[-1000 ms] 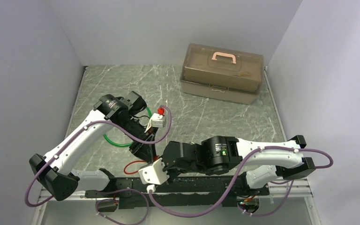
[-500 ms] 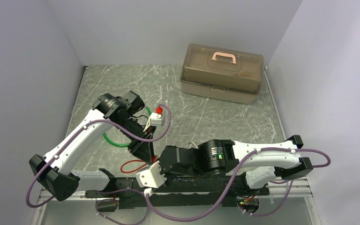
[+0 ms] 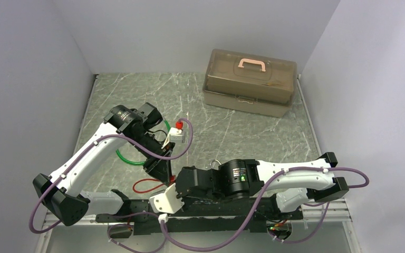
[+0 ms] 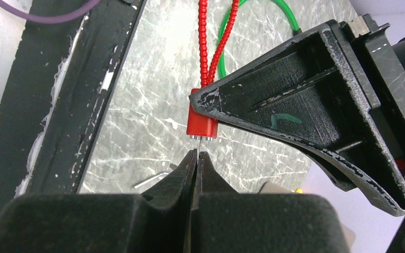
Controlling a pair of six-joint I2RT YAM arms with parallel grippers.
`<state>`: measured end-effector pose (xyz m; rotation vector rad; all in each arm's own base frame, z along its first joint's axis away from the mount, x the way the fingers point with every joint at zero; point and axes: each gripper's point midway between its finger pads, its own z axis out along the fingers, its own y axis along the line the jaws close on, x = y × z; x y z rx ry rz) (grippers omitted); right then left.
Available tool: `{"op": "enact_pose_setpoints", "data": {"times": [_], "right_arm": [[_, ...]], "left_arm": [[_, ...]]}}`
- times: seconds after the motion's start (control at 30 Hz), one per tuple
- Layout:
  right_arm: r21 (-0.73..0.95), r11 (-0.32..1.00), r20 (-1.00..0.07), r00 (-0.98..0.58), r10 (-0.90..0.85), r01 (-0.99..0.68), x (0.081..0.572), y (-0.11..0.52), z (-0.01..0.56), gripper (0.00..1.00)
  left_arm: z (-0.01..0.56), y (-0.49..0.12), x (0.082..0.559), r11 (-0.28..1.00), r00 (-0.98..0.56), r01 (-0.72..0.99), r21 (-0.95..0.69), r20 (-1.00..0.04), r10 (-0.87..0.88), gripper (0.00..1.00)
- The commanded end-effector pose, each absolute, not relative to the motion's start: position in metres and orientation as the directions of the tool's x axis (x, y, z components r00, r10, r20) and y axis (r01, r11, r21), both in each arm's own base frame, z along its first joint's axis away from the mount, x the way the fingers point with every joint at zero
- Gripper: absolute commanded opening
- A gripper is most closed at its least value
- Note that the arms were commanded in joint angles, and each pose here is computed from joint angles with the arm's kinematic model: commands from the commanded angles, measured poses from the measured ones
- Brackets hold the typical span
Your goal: Unlock with the key
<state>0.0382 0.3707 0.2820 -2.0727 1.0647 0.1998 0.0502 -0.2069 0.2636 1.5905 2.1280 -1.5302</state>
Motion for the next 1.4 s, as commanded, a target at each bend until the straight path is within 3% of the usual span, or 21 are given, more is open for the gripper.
{"op": "enact_pose_setpoints", "data": {"times": [0.0, 0.47, 0.73, 1.37], "right_arm": [[-0.518, -0.34, -0.589, 0.615, -0.523, -0.785, 0.005, 0.402, 0.285, 0.0], [-0.56, -0.134, -0.689, 0.549, -0.472, -0.818, 0.024, 0.383, 0.303, 0.0], [-0.527, 0.086, -0.818, 0.477, -0.323, -0.845, 0.034, 0.366, 0.347, 0.0], [-0.525, 0.216, -0.85, 0.491, -0.192, -0.823, 0.039, 0.331, 0.396, 0.0]], "left_arm": [[0.298, -0.226, 0.058, -0.164, -0.414, 0.797, -0.581, -0.723, 0.553, 0.0], [0.321, -0.215, 0.053, -0.249, -0.376, 0.825, -0.507, -0.822, 0.427, 0.0], [0.344, -0.219, 0.058, -0.27, -0.379, 0.829, -0.489, -0.847, 0.372, 0.0], [0.373, -0.224, 0.06, -0.351, -0.434, 0.792, -0.499, -0.865, 0.252, 0.0]]}}
